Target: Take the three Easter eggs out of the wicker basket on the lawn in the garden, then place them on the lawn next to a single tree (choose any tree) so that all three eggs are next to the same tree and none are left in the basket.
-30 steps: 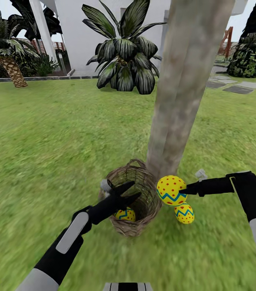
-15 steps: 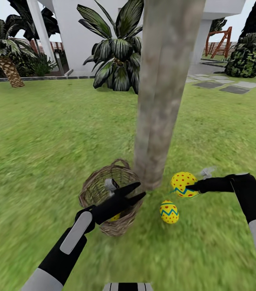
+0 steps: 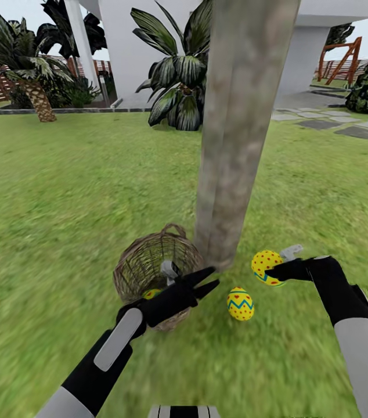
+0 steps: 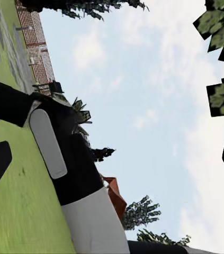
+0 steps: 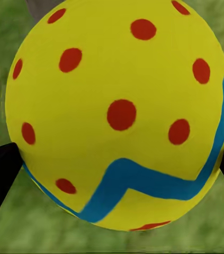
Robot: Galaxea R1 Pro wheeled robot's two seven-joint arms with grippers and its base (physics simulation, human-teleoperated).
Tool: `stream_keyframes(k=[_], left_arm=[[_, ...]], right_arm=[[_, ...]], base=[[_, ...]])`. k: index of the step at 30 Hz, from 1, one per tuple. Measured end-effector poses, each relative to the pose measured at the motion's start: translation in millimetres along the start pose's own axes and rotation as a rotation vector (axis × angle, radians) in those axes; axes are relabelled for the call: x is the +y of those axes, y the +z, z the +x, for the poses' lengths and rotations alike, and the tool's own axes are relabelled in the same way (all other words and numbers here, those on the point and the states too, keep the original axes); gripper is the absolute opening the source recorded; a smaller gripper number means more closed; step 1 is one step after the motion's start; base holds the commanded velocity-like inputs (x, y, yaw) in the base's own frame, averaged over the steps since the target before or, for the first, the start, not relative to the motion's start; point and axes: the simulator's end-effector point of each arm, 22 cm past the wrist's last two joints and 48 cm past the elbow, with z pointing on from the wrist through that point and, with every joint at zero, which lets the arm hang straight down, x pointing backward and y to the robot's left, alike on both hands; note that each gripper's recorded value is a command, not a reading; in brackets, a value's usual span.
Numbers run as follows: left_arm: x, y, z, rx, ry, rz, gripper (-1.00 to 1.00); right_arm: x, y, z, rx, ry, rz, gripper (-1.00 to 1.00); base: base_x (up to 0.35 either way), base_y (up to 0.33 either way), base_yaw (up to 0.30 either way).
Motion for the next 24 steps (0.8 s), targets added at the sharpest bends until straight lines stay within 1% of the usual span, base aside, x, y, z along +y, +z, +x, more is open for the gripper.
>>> stream_keyframes(k=[2, 4, 6, 7, 8, 10, 12, 14, 16, 17, 18, 19, 20, 21, 22, 24], left_arm=[[-0.6, 1.2, 0.5, 0.000, -0.001, 0.003, 1.00], [-1.2, 2.4, 1.0, -0.001, -0.003, 0.005, 1.00], [-1.5, 3.0, 1.7, 0.000, -0.003, 0.006, 1.00], [-1.5, 3.1, 1.4, -0.002, -0.002, 0.006, 1.00], [-1.5, 3.1, -0.3, -0.010, 0.004, 0.006, 1.00], [-1.4, 3.6, -0.9, -0.015, 0.010, 0.006, 1.00], [-0.3, 6.7, 7.0, 0.004, 0.008, 0.005, 1.00], [2.3, 7.0, 9.3, 0.008, 0.004, 0.000, 1.00], [4.5, 6.6, 9.9, 0.009, -0.001, -0.004, 1.00], [4.8, 6.9, 10.8, 0.011, -0.001, -0.004, 1.00], [5.1, 7.1, 11.6, 0.013, -0.002, -0.005, 1.00], [4.8, 7.7, 12.1, 0.013, -0.003, -0.004, 1.00], [3.3, 10.4, 13.3, 0.013, -0.006, 0.003, 1.00], [2.3, 11.9, 14.1, 0.013, -0.007, 0.006, 1.00], [1.8, 13.6, 16.1, 0.017, -0.009, 0.009, 1.00], [5.9, 15.9, 22.8, 0.031, -0.020, 0.008, 1.00]], right_arm=[[-11.8, 3.9, 4.1, 0.016, -0.010, 0.079, -1.00], [-23.2, 3.5, 5.1, 0.020, -0.014, 0.137, -1.00], [-39.2, 1.6, 3.8, 0.019, -0.014, 0.230, -1.00], [-41.9, 3.1, 4.1, 0.021, -0.010, 0.271, -1.00], [-40.4, 8.0, 10.4, 0.037, -0.006, 0.297, -1.00], [-34.0, 16.7, 24.4, 0.074, -0.013, 0.299, -1.00], [-25.2, 23.7, 33.9, 0.103, -0.034, 0.286, -1.00], [-18.3, 27.4, 36.3, 0.114, -0.056, 0.275, -1.00], [0.0, 35.3, 39.4, 0.125, -0.061, 0.246, -1.00], [7.9, 40.4, 47.3, 0.143, -0.058, 0.230, -1.00], [16.1, 49.1, 65.6, 0.173, -0.056, 0.205, -1.00], [22.0, 56.2, 76.6, 0.176, -0.062, 0.184, -1.00], [30.1, 65.6, 85.7, 0.154, -0.078, 0.159, -1.00], [33.3, 71.2, 93.2, 0.139, -0.083, 0.149, -1.00], [32.2, 74.8, 101.6, 0.131, -0.074, 0.155, -1.00], [22.0, 80.9, 121.9, 0.127, -0.032, 0.200, -1.00]], base=[[-0.158, -0.287, 0.287], [-0.011, -0.321, 0.287], [0.097, -0.322, 0.287], [0.141, -0.313, 0.287], [0.157, -0.304, 0.286], [0.166, -0.298, 0.256], [0.164, -0.286, 0.065], [0.059, -0.102, 0.013], [0.008, -0.015, 0.002], [0.002, -0.003, 0.000], [0.001, -0.002, 0.000], [0.000, 0.000, 0.000], [0.000, 0.000, 0.000], [0.000, 0.000, 0.000], [0.000, 0.000, 0.000], [0.000, 0.000, 0.000]])
